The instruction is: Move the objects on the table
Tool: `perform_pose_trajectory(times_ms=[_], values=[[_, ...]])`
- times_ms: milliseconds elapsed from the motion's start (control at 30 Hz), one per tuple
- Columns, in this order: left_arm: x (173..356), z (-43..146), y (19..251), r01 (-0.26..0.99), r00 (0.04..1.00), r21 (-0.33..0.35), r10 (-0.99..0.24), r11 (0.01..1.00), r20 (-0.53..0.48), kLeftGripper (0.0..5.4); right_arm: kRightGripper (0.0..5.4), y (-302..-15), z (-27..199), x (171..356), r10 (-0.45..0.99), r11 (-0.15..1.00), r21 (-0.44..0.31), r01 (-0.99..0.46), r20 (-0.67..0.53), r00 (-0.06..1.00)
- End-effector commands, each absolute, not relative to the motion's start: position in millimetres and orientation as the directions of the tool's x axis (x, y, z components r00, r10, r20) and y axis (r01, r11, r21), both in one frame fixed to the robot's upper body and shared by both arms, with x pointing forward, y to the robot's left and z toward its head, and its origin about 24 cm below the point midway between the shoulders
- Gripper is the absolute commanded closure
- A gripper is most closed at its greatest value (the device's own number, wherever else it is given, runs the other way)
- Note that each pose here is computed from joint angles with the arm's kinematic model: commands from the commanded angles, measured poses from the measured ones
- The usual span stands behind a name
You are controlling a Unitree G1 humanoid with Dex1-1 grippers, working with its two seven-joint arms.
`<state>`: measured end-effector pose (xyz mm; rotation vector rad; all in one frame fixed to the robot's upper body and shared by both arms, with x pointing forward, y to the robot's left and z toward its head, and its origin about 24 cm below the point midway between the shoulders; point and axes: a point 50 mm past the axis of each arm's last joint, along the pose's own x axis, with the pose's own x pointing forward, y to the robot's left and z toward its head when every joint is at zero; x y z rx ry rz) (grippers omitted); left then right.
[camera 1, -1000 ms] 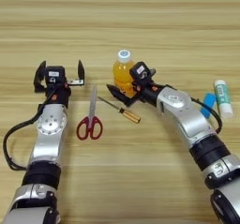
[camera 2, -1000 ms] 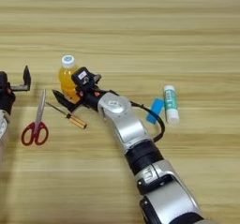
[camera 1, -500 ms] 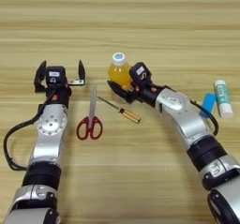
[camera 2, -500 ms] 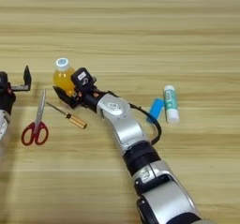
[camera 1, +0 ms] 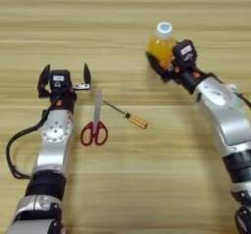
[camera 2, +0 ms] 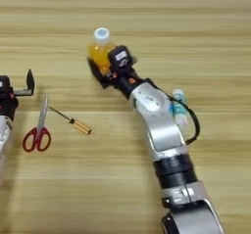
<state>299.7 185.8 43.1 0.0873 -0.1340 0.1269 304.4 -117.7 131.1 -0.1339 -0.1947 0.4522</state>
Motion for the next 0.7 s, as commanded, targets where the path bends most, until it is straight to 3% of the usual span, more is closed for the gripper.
perform_pose_trajectory(times_ms=[33, 367, 700], values=[[300.3, 42.5, 183, -0.131, 0.985, 0.091, 0.119, 0.987, 0.127, 0.0, 2.04, -170, 136, 288.8, 0.254, 0.962, -0.155, -0.227, 0.187, 0.949], [301.7, 42.2, 185, -0.135, 0.985, 0.091, 0.123, 0.987, 0.125, 0.0, 2.04, -265, 117, 271.8, -0.175, 0.969, -0.145, 0.198, 0.162, 0.971], [301.6, 42.4, 187, -0.135, 0.984, 0.091, 0.123, 0.987, 0.127, 0.0, 2.04, -296, 89, 277.5, -0.31, 0.932, -0.172, 0.32, 0.081, 0.947]])
